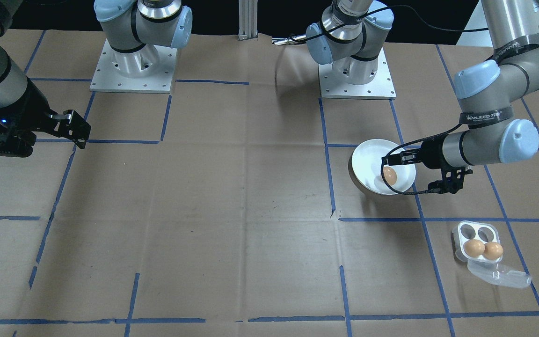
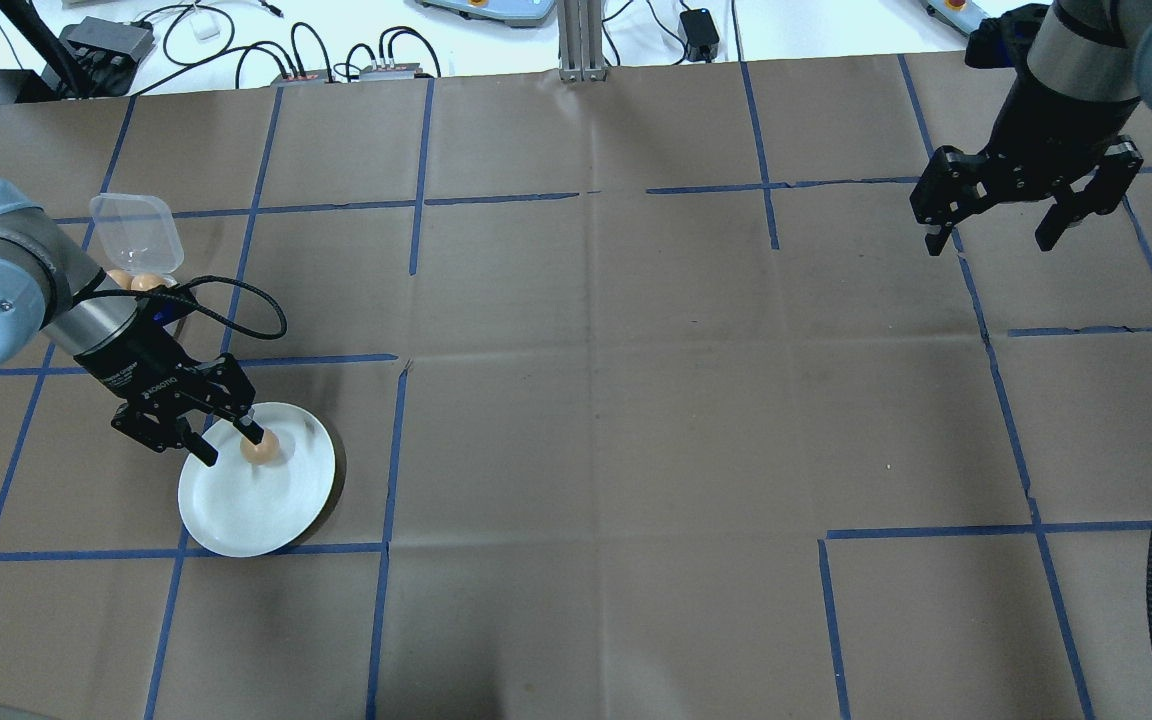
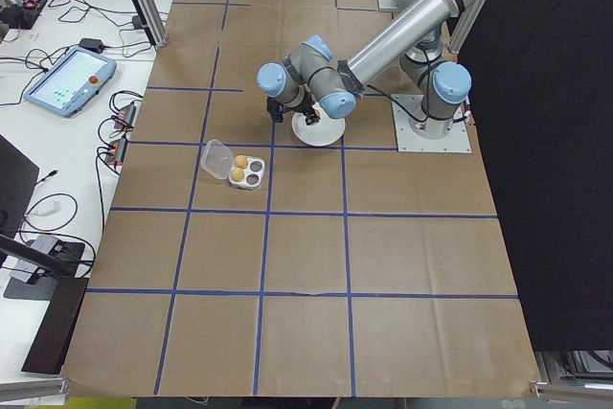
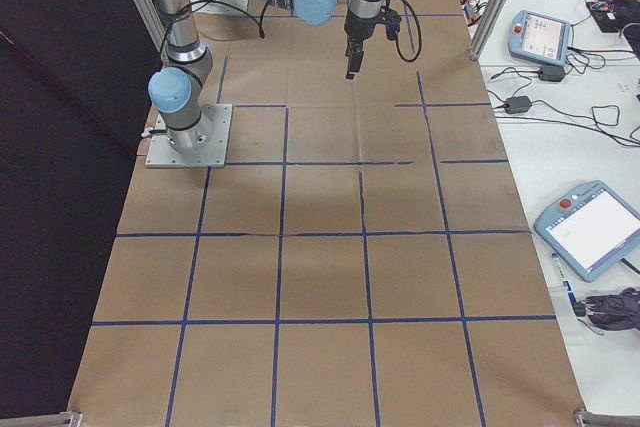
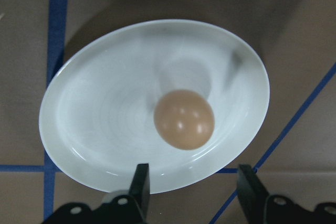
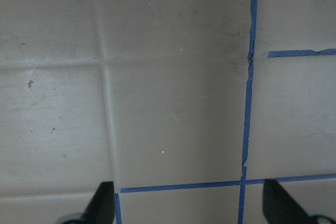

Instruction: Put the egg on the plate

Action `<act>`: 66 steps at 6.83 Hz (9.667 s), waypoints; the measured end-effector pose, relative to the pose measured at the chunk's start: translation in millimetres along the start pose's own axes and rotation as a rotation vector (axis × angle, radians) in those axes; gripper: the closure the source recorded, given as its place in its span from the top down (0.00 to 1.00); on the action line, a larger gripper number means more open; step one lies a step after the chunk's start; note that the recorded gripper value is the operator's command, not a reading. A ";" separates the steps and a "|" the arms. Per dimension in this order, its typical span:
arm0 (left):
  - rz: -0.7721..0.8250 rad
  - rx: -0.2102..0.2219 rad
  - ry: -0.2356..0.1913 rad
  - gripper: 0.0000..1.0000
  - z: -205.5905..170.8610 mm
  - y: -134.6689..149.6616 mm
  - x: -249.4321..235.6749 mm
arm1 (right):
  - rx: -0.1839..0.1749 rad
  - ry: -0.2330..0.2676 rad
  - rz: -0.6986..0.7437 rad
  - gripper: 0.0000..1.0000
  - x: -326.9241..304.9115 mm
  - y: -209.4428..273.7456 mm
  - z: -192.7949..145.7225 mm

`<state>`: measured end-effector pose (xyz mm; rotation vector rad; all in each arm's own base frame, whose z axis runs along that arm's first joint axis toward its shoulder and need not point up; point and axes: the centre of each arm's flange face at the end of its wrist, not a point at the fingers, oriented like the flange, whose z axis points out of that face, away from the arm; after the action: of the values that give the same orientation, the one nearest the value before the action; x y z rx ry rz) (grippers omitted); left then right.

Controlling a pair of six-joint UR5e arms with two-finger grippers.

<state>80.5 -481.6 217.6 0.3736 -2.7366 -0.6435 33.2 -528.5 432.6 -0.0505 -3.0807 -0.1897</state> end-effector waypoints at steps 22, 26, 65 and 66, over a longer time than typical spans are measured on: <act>-0.912 0.557 0.059 0.93 -100.5 -160.5 -68.2 | 0.000 0.000 0.000 1.00 0.0 0.0 0.0; -0.962 0.552 0.074 0.89 -97.7 -162.7 -69.2 | 0.000 0.000 0.000 1.00 0.0 0.0 0.0; 0.454 0.372 -0.322 0.98 -143.3 -138.8 -75.5 | 0.000 0.000 0.000 1.00 0.0 0.0 0.0; 0.505 0.369 -0.337 0.98 -143.9 -144.9 -82.5 | 0.000 0.000 0.000 1.00 0.0 0.0 0.0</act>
<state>232.7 -636.7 253.6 -0.3829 -3.0825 -0.0685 33.2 -528.5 432.6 -0.0505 -3.0807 -0.1897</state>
